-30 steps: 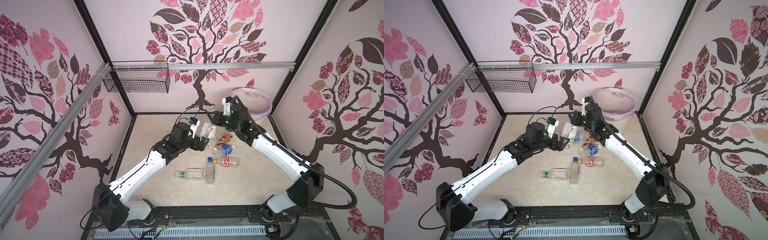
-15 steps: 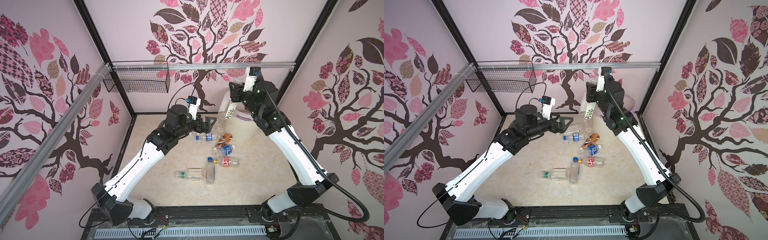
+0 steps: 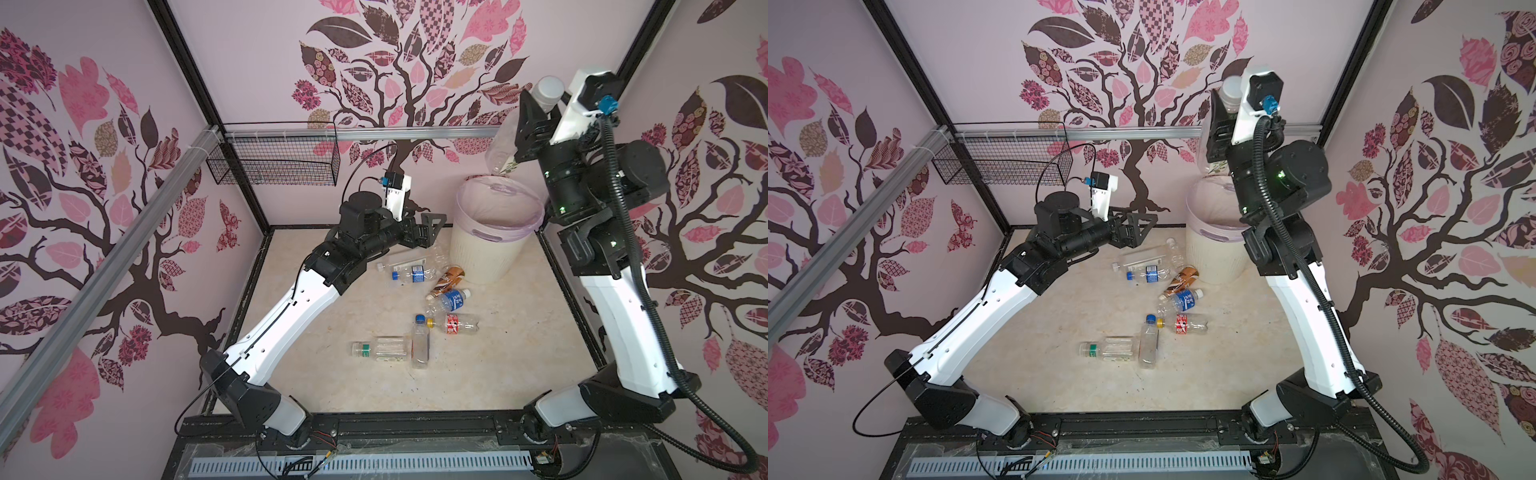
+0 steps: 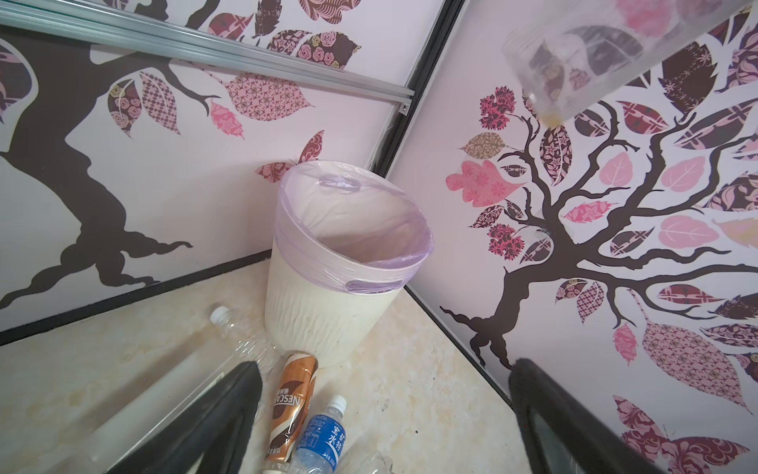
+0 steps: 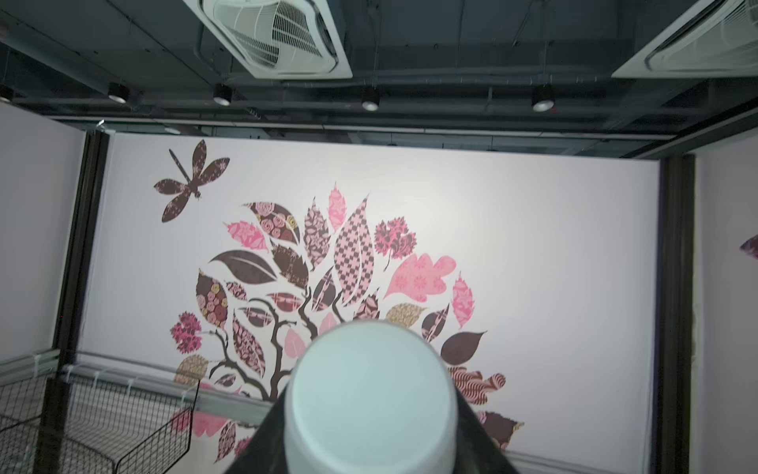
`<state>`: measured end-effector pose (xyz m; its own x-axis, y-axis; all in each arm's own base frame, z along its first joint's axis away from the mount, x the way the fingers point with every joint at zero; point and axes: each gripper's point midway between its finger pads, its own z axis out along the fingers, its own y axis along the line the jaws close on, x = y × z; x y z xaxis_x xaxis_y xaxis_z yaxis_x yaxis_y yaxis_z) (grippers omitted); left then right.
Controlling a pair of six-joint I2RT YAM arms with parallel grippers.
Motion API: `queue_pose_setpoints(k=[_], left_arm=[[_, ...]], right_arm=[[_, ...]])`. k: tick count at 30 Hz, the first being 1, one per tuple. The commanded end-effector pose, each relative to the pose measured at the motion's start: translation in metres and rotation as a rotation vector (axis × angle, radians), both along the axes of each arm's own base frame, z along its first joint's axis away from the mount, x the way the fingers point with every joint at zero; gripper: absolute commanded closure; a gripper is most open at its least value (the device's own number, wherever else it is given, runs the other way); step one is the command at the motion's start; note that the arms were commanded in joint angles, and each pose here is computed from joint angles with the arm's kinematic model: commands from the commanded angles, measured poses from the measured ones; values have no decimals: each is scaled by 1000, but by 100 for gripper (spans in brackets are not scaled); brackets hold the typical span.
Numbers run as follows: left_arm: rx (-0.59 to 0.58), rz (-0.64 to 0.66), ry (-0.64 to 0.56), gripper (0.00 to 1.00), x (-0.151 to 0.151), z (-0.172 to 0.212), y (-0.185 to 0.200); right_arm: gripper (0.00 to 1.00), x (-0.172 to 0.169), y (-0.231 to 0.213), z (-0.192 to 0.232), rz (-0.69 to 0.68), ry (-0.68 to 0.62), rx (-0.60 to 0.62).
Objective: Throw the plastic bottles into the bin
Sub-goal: 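Carry the green-labelled bottle over the bin with the right gripper and release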
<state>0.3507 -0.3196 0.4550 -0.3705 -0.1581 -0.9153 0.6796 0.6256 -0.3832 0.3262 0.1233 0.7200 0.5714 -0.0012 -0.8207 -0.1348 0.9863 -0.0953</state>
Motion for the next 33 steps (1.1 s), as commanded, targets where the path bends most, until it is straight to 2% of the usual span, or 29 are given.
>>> queue_pose_setpoints(k=[1, 3, 6, 7, 8, 11, 13, 14, 15, 22, 33], left_arm=[[-19, 6, -51, 2, -4, 20, 3], [-1, 10, -46, 2, -4, 16, 4], [23, 9, -40, 2, -6, 10, 6], [31, 10, -35, 2, -7, 8, 7], [36, 10, -33, 2, -8, 7, 8], [51, 3, -26, 2, -14, 0, 11], [62, 1, -19, 2, -18, -5, 14], [66, 0, -15, 2, -20, -6, 15], [70, 1, -12, 2, -21, -8, 17], [78, 0, 8, 2, -30, -14, 24], [136, 23, 77, 2, -39, -36, 38]], right_arm=[[76, 13, 1, 0, -63, -14, -31], [76, 37, 3, -20, -109, 39, -40], [76, 93, -12, -73, -176, 189, 2], [70, 113, -22, -95, -197, 252, 38], [56, 128, -32, -114, -222, 304, 70], [44, 166, -54, -167, -338, 481, 113], [14, 178, -58, -185, -389, 567, 117], [5, 179, -57, -186, -384, 590, 118], [1, 177, -55, -182, -364, 600, 132], [0, 163, -50, -158, -285, 548, 196], [0, 161, -33, -175, -234, 609, 217]])
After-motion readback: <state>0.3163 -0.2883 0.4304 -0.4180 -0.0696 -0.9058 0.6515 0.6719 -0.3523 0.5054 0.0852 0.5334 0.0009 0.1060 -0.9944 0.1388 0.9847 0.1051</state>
